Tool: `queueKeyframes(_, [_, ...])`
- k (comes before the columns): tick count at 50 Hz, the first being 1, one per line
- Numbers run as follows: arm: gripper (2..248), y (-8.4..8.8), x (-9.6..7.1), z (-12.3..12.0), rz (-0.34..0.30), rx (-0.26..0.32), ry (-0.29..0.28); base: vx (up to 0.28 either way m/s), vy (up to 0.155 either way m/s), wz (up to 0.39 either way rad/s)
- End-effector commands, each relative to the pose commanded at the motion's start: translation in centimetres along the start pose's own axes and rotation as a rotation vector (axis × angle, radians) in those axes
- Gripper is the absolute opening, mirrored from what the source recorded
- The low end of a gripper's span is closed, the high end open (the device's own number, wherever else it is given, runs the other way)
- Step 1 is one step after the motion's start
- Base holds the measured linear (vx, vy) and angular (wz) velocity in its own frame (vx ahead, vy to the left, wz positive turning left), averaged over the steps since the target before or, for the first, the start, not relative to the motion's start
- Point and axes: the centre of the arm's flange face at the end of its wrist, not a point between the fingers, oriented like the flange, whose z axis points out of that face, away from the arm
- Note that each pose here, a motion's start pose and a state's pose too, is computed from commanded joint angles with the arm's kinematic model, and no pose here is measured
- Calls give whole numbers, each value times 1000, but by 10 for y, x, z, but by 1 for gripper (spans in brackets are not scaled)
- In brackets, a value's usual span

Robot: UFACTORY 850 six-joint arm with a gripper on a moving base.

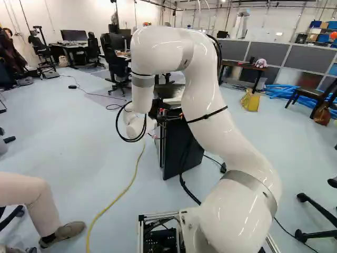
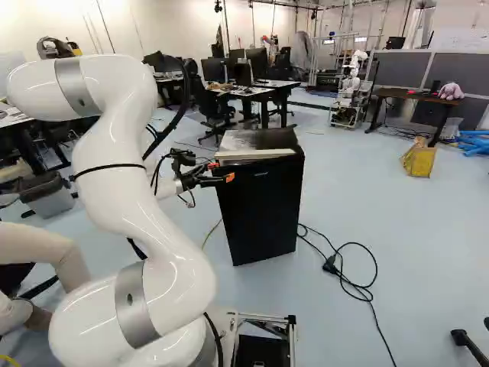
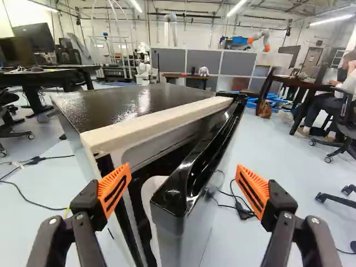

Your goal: Grab a drink from the fridge

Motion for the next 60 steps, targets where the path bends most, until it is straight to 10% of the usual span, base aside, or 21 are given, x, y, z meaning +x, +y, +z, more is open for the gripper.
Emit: queueKeyframes(60, [247,38,-2,-25,-45,-51,-5,0,0,0])
